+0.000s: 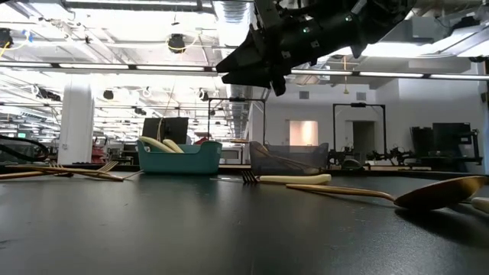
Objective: Sort silverware by color (type)
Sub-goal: Put the gold fork into the orange bin
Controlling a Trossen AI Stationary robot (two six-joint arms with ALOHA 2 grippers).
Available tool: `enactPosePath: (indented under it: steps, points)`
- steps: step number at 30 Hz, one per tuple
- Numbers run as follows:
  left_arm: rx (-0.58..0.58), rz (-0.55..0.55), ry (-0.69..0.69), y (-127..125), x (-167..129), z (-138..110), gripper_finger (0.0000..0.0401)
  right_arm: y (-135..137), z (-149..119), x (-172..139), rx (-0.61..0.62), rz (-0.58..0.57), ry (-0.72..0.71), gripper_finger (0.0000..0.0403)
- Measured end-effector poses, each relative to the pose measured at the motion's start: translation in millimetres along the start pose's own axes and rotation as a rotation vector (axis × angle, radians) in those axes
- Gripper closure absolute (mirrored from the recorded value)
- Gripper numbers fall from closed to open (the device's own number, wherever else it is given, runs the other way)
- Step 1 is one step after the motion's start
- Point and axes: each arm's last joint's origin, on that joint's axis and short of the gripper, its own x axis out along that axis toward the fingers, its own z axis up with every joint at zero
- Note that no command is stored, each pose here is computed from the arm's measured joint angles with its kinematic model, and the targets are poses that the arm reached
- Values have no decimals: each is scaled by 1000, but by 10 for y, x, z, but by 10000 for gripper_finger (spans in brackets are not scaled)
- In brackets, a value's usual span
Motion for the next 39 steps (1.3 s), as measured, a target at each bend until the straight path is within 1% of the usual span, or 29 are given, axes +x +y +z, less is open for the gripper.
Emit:
enactPosePath:
  steps: [5, 7, 9, 12, 14, 15, 17, 19, 20, 22, 23, 25, 28, 31, 35, 37, 39]
  points:
    - [10, 17, -67, 29, 0, 49, 267, 10, -2, -1, -3, 4, 1, 225]
    - [8, 21, -124, 45, -1, 81, 253, -17, 4, 2, -1, -4, -1, 225]
    - [25, 7, -208, 50, -4, 122, 244, -47, 11, 6, -8, -12, -2, 225]
    - [89, -59, -387, 21, -13, 192, 239, -77, 25, 9, -39, -19, -10, 225]
    - [112, -130, -553, -15, -29, 240, 239, -67, 47, 9, -81, 1, -31, 225]
    - [131, -163, -643, -40, -35, 262, 240, -54, 67, 7, -118, 23, -51, 225]
    - [177, -213, -823, -102, -37, 288, 242, -21, 88, 20, -235, 46, -99, 225]
    - [239, -221, -976, -154, -29, 304, 245, -20, 60, 102, -341, 44, -174, 225]
    - [255, -220, -1042, -178, -20, 318, 246, -23, 21, 149, -352, 46, -199, 225]
    - [266, -206, -1135, -216, 5, 358, 247, -55, -29, 311, -300, 50, -231, 225]
    - [266, -192, -1155, -228, 19, 381, 247, -75, -15, 401, -270, 59, -231, 225]
    - [251, -148, -1139, -233, 46, 441, 247, -124, -4, 565, -250, 75, -154, 225]
    - [230, -51, -1025, -235, 105, 524, 248, -172, 14, 860, -242, 42, -49, 225]
    - [213, -8, -942, -238, 140, 556, 248, -169, 32, 1140, -198, 28, 19, 225]
    - [227, -12, -896, -271, 157, 534, 248, -101, 123, 1384, -168, 28, 36, 225]
    - [242, -25, -893, -281, 153, 508, 248, -56, 98, 1465, -171, 31, 52, 225]
    - [247, -36, -896, -288, 150, 494, 248, -26, 43, 1468, -175, 33, 95, 225]
